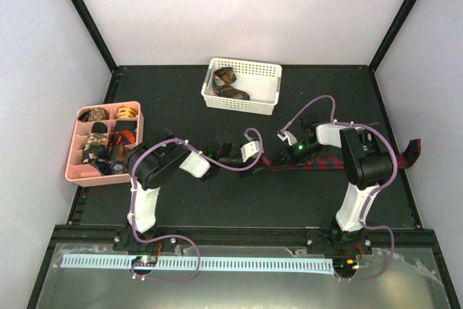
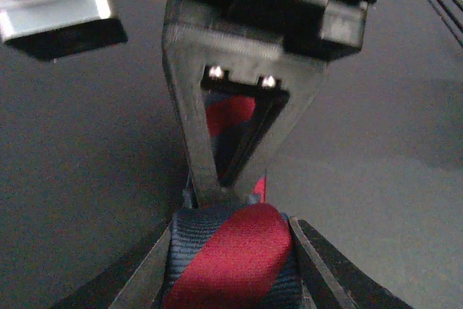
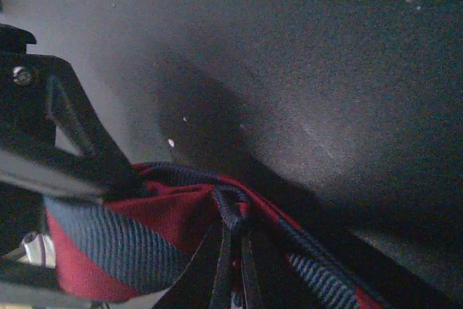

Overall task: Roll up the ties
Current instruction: Roll the tie at the center of the board.

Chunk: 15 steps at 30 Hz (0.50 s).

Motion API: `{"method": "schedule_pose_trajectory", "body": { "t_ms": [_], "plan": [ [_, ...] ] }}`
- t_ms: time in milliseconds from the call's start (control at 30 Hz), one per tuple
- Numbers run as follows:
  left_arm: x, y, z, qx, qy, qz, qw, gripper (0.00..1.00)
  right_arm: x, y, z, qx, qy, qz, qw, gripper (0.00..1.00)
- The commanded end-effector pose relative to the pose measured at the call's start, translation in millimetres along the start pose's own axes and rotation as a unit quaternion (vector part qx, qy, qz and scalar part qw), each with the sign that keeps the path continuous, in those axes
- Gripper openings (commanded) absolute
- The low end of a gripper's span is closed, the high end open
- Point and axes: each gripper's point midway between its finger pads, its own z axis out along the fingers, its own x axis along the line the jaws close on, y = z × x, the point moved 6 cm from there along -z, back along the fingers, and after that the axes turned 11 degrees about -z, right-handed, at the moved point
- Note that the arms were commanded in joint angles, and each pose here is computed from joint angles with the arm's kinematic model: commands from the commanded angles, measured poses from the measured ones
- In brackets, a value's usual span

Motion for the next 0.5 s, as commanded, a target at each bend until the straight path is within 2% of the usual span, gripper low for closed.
{"method": "schedule_pose_trajectory", "body": {
  "t_ms": [0, 333, 467],
  "plan": [
    [-10.4, 21.5, 12.9, -0.018, -0.038, 0.029, 0.999, 0.41, -12.1, -13.0, 9.4, 0.028, -0.041, 0.006, 0.999, 0.02],
    [9.0, 2.4, 37.9, 0.02, -0.024, 0.024, 0.999, 0.42, -10.8, -13.6, 11.0, 0.029, -0.029, 0.006, 0.999, 0.02],
    [10.2, -10.3, 36.5, 0.052, -0.019, 0.027, 0.998, 0.39, -10.5, -11.6, 8.2, 0.031, -0.035, 0.001, 0.999, 0.02]
  ]
}}
